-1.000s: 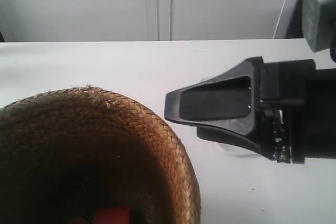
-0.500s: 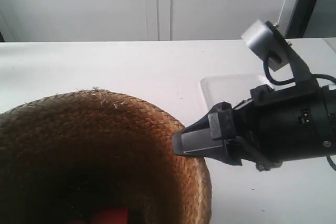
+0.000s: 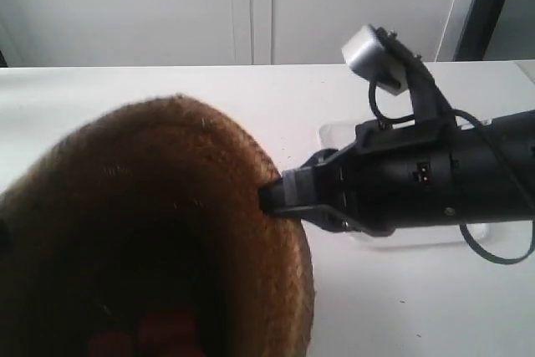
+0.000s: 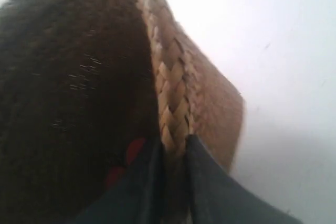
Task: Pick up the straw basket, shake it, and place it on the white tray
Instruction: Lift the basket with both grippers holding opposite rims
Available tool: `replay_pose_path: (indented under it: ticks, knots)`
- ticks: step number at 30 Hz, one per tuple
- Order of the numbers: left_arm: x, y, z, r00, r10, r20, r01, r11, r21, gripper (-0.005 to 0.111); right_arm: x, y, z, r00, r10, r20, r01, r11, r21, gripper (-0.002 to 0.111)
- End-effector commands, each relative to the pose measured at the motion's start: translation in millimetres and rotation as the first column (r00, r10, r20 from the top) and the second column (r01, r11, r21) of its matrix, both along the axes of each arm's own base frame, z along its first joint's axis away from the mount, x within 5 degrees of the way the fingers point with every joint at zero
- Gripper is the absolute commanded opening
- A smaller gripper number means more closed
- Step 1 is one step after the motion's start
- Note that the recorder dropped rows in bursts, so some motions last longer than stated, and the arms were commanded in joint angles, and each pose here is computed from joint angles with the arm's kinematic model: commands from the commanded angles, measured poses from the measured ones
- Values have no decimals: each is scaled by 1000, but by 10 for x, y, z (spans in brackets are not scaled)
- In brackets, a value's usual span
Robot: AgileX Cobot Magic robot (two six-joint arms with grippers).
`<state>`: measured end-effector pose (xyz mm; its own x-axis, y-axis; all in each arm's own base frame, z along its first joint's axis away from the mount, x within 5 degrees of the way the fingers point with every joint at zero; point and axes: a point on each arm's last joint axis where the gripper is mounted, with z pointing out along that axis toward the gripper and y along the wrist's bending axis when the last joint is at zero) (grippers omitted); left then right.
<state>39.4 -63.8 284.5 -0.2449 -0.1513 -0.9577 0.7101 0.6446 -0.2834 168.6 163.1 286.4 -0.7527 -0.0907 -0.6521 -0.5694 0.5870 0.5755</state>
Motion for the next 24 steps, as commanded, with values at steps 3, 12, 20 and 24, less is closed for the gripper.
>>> replay_pose_path:
  ticks: [3, 12, 20, 24]
  knots:
    - [-261, -61, 837, 864, -144, 483, 225, 967, -115, 0, -166, -44, 533, 923, -38, 383, -13, 992, 129, 0]
    - [244, 7, 78, 993, 80, 85, -77, 996, -47, 0, -585, -434, 450, 852, -161, 498, 90, 982, 164, 0]
    - [424, -137, 155, 998, -56, 40, 57, 998, -38, 0, -546, -401, 85, 904, -125, 409, 110, 992, 59, 0]
    - [343, -197, 649, 959, -163, 231, 188, 978, -89, 0, -572, -398, 467, 839, -105, 534, 59, 993, 103, 0]
